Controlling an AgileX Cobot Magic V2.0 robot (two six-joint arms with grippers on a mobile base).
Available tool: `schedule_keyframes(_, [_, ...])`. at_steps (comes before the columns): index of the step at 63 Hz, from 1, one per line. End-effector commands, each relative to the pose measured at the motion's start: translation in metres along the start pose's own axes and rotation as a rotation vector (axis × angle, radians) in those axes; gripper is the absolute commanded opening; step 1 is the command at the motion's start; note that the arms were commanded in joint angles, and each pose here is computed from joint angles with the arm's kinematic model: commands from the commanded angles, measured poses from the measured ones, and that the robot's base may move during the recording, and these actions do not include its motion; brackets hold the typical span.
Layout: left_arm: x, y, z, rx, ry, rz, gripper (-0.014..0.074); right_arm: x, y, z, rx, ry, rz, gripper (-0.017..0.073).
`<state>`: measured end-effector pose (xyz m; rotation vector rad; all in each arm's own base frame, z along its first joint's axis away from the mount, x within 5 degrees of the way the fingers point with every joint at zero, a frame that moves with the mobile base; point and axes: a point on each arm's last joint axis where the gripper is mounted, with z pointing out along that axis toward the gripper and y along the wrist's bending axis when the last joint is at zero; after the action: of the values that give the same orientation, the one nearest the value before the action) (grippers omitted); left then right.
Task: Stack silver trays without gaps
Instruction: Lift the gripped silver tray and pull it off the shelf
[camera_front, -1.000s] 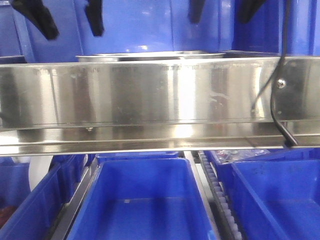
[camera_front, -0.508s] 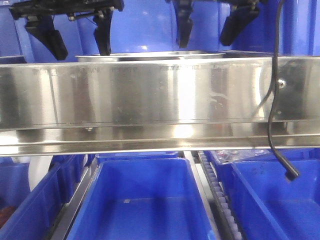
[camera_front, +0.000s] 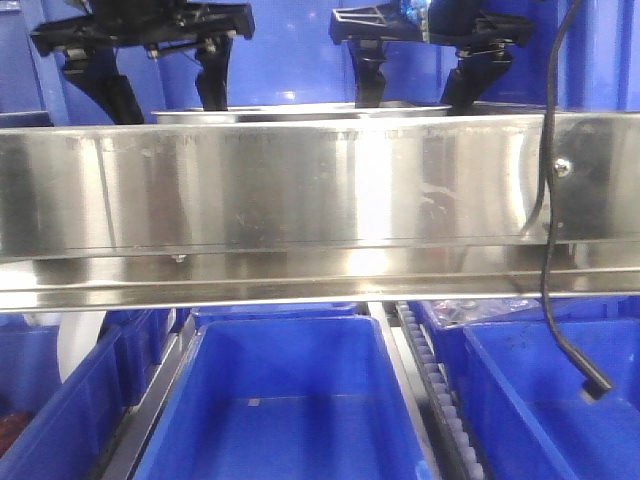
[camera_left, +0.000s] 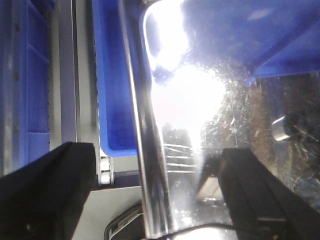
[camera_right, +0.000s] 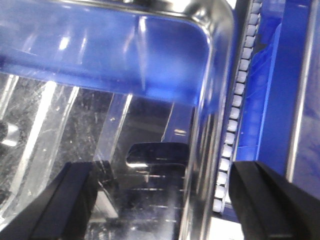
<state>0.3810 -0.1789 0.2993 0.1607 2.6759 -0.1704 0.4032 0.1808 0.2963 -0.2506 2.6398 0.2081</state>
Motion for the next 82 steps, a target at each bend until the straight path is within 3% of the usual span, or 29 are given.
schedule_keyframes(1, [-0.01,-0.003,-0.029,0.046,-0.109,-0.018,0.0416,-0.012,0.0,-0.036,-0.025,-0.121,-0.004,0.0626])
schedule_keyframes(18, [-0.009,-0.002,-0.028,0.042,-0.095,-0.018,0.0416,-0.012,0.0,-0.036,-0.029,-0.113,0.035,0.0626])
schedule_keyframes(56, [-0.002,-0.003,-0.02,0.042,-0.004,-0.034,0.0413,-0.006,0.001,-0.035,-0.03,-0.047,0.043,0.0619])
schedule_keyframes(62, [-0.002,-0.003,-0.02,0.043,0.001,-0.035,0.0403,-0.004,0.0,-0.035,-0.024,-0.023,0.043,0.0532])
schedule_keyframes(69, [-0.001,-0.003,-0.02,0.044,0.004,-0.036,0.0326,0.0,-0.001,-0.035,-0.016,0.013,0.043,0.0339])
schedule_keyframes(77, [-0.001,-0.003,-0.02,0.044,0.004,-0.036,0.0113,0.002,-0.001,-0.035,-0.008,0.043,0.043,0.0043])
schedule_keyframes(82, [-0.001,-0.003,-0.02,0.043,0.005,-0.036,-0.0023,0.003,-0.001,-0.035,-0.008,0.045,0.043,0.0064])
